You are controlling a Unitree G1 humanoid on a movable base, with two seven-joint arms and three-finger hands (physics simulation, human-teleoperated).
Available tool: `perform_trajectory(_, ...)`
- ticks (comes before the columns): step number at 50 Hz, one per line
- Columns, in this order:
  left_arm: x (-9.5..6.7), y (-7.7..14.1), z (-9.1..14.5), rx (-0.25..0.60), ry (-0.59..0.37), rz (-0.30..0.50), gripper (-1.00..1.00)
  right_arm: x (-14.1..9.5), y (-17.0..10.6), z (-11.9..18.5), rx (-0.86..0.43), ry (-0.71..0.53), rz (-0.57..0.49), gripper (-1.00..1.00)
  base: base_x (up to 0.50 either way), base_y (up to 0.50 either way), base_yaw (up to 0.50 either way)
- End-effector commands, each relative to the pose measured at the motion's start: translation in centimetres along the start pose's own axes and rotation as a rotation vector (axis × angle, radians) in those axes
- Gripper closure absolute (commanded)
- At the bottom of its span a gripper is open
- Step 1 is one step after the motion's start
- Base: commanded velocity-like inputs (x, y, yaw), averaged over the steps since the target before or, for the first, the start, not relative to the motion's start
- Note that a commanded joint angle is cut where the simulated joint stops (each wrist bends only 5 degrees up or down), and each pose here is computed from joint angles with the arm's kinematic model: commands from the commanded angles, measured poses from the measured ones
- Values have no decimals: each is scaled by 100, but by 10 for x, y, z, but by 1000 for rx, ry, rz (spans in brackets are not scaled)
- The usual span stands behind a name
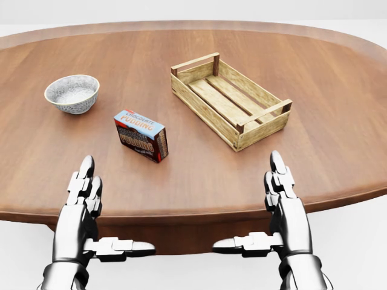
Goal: Pick up the chocolate pudding and put it in the tray.
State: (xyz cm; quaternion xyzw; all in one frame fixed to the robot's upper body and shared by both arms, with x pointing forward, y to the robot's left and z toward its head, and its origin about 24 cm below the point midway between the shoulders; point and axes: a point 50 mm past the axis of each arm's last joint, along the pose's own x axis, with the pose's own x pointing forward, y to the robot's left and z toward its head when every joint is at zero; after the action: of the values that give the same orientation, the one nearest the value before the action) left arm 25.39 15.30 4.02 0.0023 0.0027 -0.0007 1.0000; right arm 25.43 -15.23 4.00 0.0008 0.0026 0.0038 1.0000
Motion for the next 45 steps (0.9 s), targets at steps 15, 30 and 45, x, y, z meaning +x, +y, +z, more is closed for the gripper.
perform_trajectory(15,1,7,-7,36,35,2,-100,-2,-4,1,-29,-24,19,-100,0,0,0)
perform_trajectory(30,2,7,-10,42,54,6,-100,-116,20,188,-229,-933,-64,-100,0,0,0)
perform_trajectory(45,3,7,-11,42,57,7,-100,-117,24,189,-225,-934,-63,-100,0,0,0)
